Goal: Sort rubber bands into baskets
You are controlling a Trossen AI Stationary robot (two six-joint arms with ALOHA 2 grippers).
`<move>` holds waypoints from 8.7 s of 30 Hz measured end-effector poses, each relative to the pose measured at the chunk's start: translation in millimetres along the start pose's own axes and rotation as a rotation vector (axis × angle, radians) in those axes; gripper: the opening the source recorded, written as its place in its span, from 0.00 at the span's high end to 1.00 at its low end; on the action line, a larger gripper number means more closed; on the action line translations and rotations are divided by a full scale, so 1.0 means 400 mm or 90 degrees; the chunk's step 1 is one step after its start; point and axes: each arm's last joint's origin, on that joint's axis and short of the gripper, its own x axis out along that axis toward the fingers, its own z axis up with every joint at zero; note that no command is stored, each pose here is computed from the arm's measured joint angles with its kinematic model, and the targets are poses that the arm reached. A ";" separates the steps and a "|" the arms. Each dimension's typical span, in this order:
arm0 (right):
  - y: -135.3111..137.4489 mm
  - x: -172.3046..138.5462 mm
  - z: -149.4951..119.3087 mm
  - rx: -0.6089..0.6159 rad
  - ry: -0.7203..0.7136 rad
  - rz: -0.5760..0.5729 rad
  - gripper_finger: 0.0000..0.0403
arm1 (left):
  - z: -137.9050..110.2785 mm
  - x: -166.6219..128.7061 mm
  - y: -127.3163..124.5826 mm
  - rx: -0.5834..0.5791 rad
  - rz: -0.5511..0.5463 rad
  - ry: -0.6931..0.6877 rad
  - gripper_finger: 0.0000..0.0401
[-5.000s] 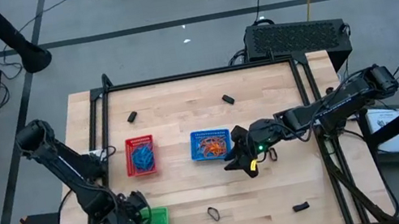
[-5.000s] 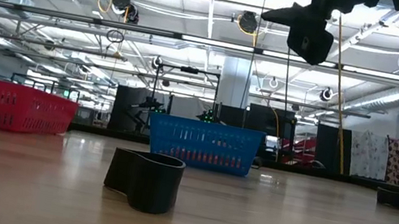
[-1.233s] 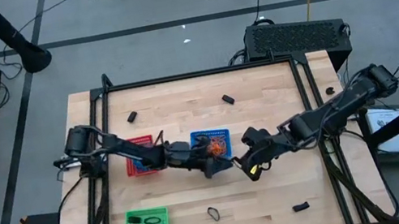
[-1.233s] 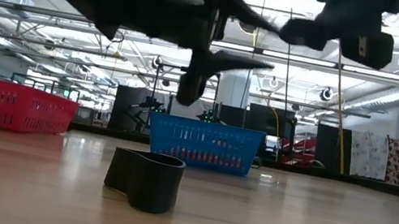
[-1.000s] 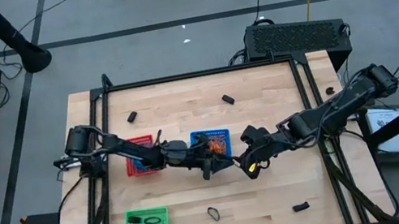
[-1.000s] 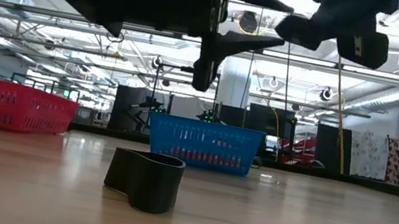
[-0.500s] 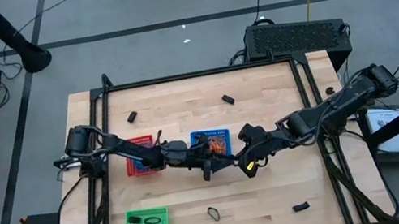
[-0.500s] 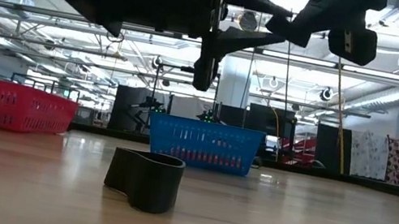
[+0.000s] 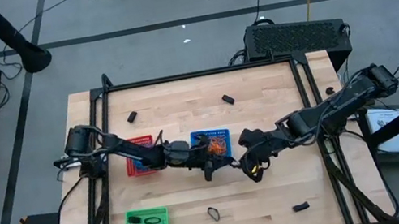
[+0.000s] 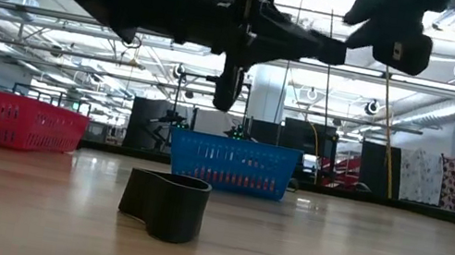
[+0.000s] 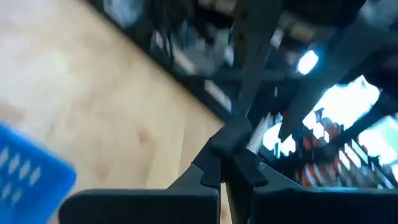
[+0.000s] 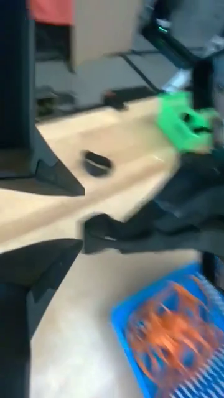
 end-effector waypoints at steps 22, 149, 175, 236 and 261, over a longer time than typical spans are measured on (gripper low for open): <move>0.030 -0.048 -0.358 -0.406 0.363 0.048 0.60 | -0.191 -0.251 -0.210 -0.033 0.180 0.620 0.99; -0.008 -0.044 -0.036 -0.104 -0.246 0.079 1.00 | 0.090 -0.054 -0.165 0.218 0.046 -0.122 0.60; -0.010 -0.045 -0.012 -0.144 -0.253 0.110 0.88 | 0.094 -0.009 -0.161 0.247 0.072 -0.121 0.97; -0.693 0.150 0.239 -0.138 -0.034 -0.321 0.50 | -0.308 -0.463 -0.369 -0.296 0.665 0.577 0.98; -0.691 0.145 0.247 -0.133 -0.017 -0.315 0.99 | -0.328 -0.458 -0.348 -0.217 0.682 0.613 0.63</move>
